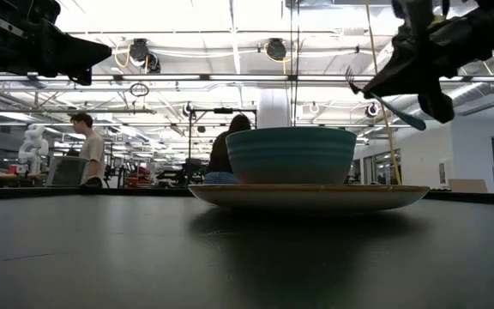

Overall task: Set table place
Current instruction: Put the blue fork on the orange plate to the right of the green bowl

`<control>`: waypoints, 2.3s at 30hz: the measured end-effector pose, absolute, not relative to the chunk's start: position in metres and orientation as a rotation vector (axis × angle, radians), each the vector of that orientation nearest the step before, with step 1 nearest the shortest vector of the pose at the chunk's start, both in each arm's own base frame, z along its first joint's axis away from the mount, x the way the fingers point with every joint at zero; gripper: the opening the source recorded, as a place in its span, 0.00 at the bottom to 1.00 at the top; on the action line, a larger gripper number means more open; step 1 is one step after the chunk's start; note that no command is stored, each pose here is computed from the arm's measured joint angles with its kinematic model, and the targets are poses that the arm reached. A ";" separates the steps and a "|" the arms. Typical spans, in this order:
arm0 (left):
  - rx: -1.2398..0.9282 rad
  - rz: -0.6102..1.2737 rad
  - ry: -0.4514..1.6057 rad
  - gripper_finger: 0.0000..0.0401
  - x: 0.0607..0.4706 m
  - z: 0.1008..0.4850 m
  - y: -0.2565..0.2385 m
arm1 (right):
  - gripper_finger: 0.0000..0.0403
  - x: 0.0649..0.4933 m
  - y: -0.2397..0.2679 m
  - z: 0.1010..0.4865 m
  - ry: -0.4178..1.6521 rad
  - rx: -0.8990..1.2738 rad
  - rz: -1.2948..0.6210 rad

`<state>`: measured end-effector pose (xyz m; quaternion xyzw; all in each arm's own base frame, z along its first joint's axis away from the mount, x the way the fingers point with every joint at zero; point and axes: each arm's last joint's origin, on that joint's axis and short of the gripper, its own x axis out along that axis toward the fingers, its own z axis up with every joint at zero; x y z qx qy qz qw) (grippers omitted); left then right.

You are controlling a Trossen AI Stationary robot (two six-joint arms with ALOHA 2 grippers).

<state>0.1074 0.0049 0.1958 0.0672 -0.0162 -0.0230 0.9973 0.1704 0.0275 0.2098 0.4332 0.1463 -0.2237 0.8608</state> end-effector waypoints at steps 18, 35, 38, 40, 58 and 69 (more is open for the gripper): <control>0.144 -0.046 -0.033 0.08 0.107 0.196 0.005 | 0.00 0.184 0.018 0.197 0.469 1.038 -0.559; 0.163 -0.046 -0.036 0.08 0.107 0.196 0.005 | 0.00 0.205 -0.001 0.180 0.493 1.126 -0.603; 0.165 -0.046 -0.034 0.08 0.107 0.196 0.005 | 0.00 0.208 -0.004 0.176 0.515 1.144 -0.599; 0.165 -0.046 -0.033 0.08 0.107 0.196 0.005 | 0.00 0.210 -0.005 0.174 0.519 1.149 -0.598; 0.165 -0.046 -0.034 0.08 0.107 0.196 0.005 | 0.00 0.216 -0.007 0.165 0.563 1.162 -0.591; 0.162 -0.047 -0.035 0.08 0.107 0.196 0.005 | 0.00 0.219 -0.008 0.154 0.610 1.150 -0.628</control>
